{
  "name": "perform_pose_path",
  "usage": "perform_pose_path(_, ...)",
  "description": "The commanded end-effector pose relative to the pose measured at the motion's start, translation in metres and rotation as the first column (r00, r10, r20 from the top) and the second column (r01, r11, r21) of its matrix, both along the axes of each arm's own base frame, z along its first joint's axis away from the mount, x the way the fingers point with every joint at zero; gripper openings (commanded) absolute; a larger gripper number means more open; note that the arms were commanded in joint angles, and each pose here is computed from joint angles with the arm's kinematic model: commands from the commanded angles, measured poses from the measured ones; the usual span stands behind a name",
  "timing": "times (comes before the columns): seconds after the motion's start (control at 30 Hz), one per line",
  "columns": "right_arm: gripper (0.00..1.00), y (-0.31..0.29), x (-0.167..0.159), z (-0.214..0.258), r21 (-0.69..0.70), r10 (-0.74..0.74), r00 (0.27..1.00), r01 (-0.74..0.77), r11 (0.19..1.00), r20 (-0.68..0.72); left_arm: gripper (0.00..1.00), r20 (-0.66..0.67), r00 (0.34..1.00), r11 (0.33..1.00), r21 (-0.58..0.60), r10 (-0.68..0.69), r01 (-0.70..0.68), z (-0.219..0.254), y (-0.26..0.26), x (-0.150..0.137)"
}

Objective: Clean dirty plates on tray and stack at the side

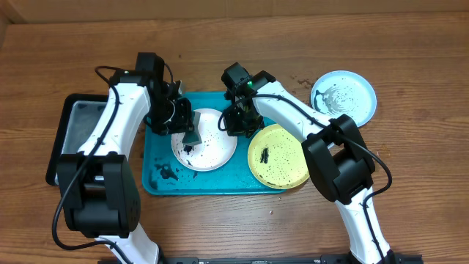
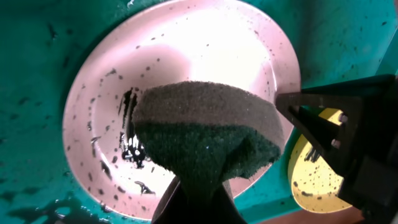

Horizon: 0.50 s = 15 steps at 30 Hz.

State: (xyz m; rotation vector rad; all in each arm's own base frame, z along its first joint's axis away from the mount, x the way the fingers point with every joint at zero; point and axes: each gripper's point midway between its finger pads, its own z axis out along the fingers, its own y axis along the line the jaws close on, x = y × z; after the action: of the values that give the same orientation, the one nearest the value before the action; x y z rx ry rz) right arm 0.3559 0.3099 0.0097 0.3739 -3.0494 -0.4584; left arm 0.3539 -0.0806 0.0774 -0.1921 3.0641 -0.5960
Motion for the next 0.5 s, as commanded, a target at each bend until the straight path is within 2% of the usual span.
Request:
perform_pose_path(0.0, 0.04, -0.005, -0.003, -0.009, -0.026, -0.008, 1.0, 0.008, 1.0, -0.012, 0.04, -0.018, 1.0, 0.999, -0.04, -0.015, 0.014, -0.01, -0.016, -0.005)
perform_pose_path(0.33, 0.04, -0.006, -0.004, -0.009, -0.028, -0.009, 1.0, 0.009, 1.0, -0.015, 0.04, -0.053, 0.998, 0.998, -0.035, 0.041, -0.043, -0.046, -0.042, -0.002)
perform_pose_path(0.4, 0.04, -0.006, -0.004, -0.009, -0.029, -0.009, 1.0, 0.009, 1.0, -0.015, 0.04, -0.085, 0.994, 0.997, 0.014, 0.072, -0.071, -0.057, -0.036, -0.005)
perform_pose_path(0.47, 0.04, -0.006, -0.004, -0.009, -0.029, -0.009, 1.0, 0.009, 1.0, -0.016, 0.04, -0.113, 0.985, 0.986, 0.117, 0.129, -0.116, -0.069, -0.02, -0.009)
